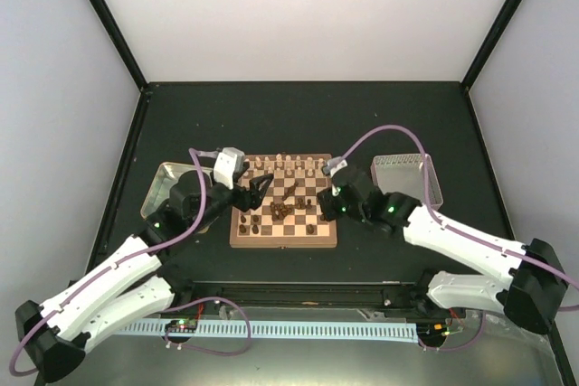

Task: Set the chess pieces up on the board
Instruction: Place the chess piece on the chessboard.

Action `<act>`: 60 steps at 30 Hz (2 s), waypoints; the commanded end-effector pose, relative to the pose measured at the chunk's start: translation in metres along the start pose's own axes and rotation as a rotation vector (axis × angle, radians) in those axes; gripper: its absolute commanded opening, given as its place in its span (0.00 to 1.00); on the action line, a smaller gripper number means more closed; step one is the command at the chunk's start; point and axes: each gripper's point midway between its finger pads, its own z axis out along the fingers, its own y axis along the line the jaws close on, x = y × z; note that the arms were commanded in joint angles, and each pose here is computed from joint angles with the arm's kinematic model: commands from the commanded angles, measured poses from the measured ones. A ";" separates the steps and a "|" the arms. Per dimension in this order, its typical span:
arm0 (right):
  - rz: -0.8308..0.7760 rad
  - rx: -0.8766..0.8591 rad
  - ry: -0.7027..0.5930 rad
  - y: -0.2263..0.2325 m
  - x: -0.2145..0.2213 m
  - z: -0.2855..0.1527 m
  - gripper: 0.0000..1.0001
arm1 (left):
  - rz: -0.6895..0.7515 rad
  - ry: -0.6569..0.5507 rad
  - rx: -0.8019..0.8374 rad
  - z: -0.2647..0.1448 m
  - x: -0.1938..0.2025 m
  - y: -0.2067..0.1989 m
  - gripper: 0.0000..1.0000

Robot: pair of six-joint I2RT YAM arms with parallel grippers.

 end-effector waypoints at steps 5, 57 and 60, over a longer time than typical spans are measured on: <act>-0.080 0.145 -0.074 -0.014 0.040 0.010 0.02 | -0.069 -0.035 -0.106 -0.009 -0.026 0.016 0.81; -0.139 0.220 0.167 -0.005 0.073 0.084 0.09 | -0.121 -0.003 -0.128 -0.006 -0.012 0.035 0.81; -0.139 0.221 0.174 -0.006 0.074 0.085 0.10 | -0.123 -0.004 -0.130 -0.006 -0.012 0.036 0.81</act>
